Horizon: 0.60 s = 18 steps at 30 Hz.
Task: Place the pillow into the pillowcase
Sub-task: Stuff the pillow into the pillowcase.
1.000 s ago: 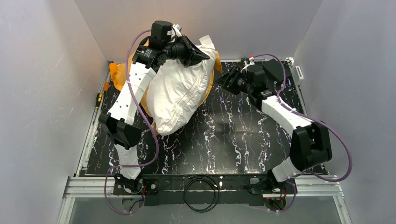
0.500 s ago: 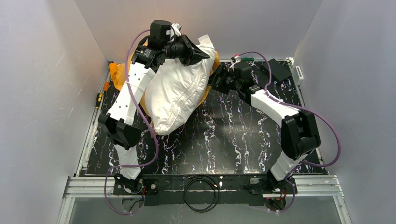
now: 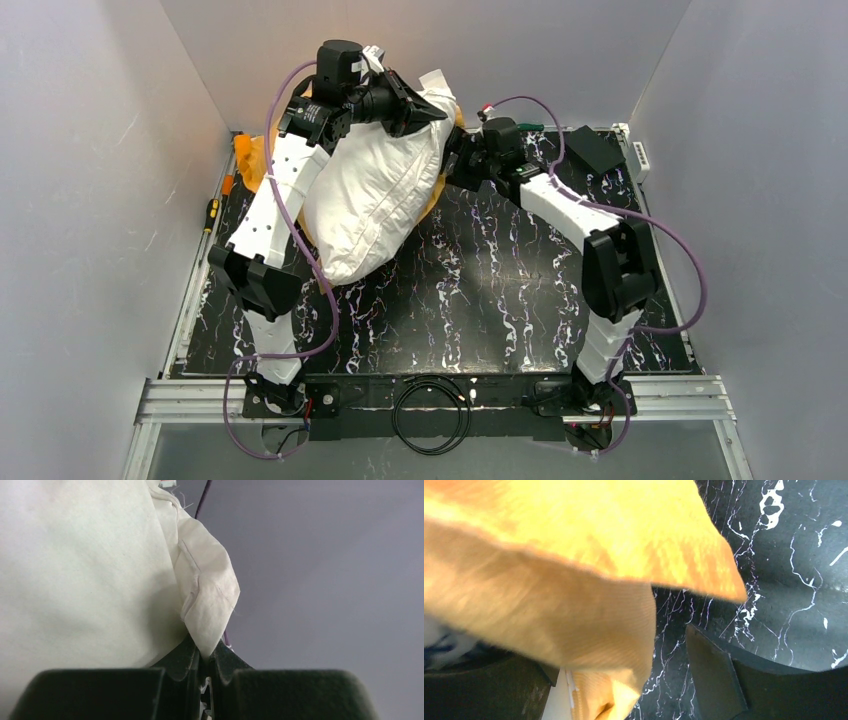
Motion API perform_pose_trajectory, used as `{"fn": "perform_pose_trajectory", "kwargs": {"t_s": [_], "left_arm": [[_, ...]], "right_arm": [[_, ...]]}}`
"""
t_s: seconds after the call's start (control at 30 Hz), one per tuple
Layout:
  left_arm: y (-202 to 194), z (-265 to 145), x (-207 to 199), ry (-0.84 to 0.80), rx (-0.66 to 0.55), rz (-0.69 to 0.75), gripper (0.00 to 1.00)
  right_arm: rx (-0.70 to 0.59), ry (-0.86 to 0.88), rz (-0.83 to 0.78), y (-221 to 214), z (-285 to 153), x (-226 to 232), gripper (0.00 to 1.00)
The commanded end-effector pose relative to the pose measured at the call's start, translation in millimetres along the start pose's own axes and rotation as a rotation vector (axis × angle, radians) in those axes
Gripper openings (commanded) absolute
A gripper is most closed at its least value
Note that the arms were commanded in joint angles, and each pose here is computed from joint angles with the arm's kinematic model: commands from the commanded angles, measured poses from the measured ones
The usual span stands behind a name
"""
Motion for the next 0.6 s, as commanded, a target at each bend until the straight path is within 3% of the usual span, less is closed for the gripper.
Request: {"fn": "perform_pose_trajectory", "kwargs": {"t_s": [0.0,0.1,0.17,0.27,0.4,0.57], "left_arm": [[-8,-50,-66,-0.182,-0.046,0.112,0.0],[-6,-53,-72,-0.204,-0.057,0.113,0.0],[-4,-54,-78,-0.227,-0.062,0.114,0.0],[-3,-56,-82,-0.24,-0.07,0.121,0.0],[-1,-62,-71,-0.184,-0.079,0.159,0.0],[-2,-76,-26,0.03,-0.08,0.227,0.0]], "right_arm": [[0.0,0.017,-0.049,-7,27,14,0.9],[0.019,-0.018,-0.063,-14,31,-2,0.73],[0.027,-0.04,-0.068,-17,30,-14,0.56],[0.032,-0.065,-0.066,-20,22,-26,0.01],[0.05,-0.063,-0.112,-14,-9,-19,0.01],[0.07,0.064,-0.184,6,-87,15,0.01]]}}
Point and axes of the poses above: each gripper's point midway between its finger pads, its own z axis out along the fingers, its own x axis along the line the jaws close on, y = z × x, the point moved 2 cm from there along -z, back along the fingers, and after that the axes turned 12 degrees about z, right-handed, at the moved point
